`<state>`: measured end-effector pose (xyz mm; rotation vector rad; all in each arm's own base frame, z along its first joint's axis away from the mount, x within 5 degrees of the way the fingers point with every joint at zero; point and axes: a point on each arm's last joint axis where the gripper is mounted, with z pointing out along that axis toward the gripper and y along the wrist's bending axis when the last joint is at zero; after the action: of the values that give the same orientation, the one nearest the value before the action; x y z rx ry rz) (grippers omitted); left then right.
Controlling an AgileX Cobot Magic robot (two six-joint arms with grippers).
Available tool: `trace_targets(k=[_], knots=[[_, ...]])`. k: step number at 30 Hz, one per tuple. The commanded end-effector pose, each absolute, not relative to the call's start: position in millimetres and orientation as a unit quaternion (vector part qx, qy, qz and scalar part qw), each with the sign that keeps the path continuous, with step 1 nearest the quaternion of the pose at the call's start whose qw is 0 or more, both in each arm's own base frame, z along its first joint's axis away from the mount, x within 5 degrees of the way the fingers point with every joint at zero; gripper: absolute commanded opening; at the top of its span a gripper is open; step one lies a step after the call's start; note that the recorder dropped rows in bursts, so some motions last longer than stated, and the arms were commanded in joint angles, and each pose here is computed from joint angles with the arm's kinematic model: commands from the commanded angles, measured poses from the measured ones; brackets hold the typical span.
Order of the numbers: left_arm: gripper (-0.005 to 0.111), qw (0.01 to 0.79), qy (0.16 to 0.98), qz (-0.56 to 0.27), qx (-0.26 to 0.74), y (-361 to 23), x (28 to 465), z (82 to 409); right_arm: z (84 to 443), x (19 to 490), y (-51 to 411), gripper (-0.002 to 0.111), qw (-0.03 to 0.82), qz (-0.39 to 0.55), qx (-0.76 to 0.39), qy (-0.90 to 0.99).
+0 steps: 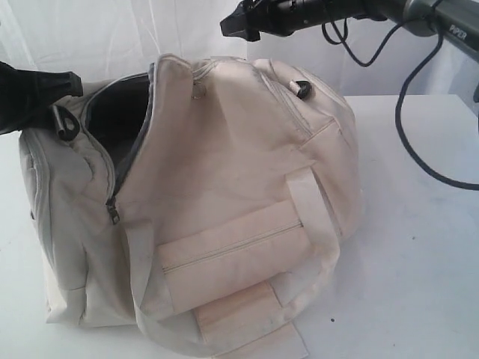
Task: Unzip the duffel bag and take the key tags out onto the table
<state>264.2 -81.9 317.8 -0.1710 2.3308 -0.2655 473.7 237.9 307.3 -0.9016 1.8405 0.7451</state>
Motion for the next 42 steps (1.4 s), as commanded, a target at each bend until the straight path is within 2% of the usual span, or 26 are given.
trace_targets(k=[1, 4, 10, 14, 20, 25, 32, 35, 42], knots=[[0.001, 0.386, 0.916, -0.096, -0.059, -79, 261, 320, 339, 461, 210, 0.07, 0.431, 0.291, -0.364, 0.773], [0.015, 0.39, 0.915, -0.091, -0.045, -79, 261, 320, 350, 453, 191, 0.069, 0.401, 0.281, -0.371, 0.789], [0.048, 0.386, 0.919, -0.079, -0.025, -78, 259, 321, 364, 439, 159, 0.05, 0.335, 0.327, -0.36, 0.807], [0.053, 0.4, 0.914, -0.07, -0.005, -74, 250, 340, 368, 430, 149, 0.037, 0.323, 0.351, -0.325, 0.817], [0.053, 0.392, 0.916, -0.083, -0.021, -70, 232, 365, 359, 404, 146, 0.0, 0.297, 0.358, -0.343, 0.816], [0.052, 0.373, 0.923, -0.096, 0.014, -71, 219, 379, 350, 376, 143, 0.0, 0.274, 0.382, -0.345, 0.813], [0.049, 0.349, 0.904, -0.189, 0.158, -95, 208, 399, 344, 336, 135, 0.0, 0.273, 0.38, -0.354, 0.81], [0.054, 0.348, 0.887, -0.202, 0.225, -105, 216, 401, 342, 329, 133, 0.0, 0.277, 0.375, -0.35, 0.813], [0.067, 0.406, 0.847, -0.198, 0.279, -123, 260, 393, 330, 323, 133, 0.0, 0.256, 0.383, -0.362, 0.811]])
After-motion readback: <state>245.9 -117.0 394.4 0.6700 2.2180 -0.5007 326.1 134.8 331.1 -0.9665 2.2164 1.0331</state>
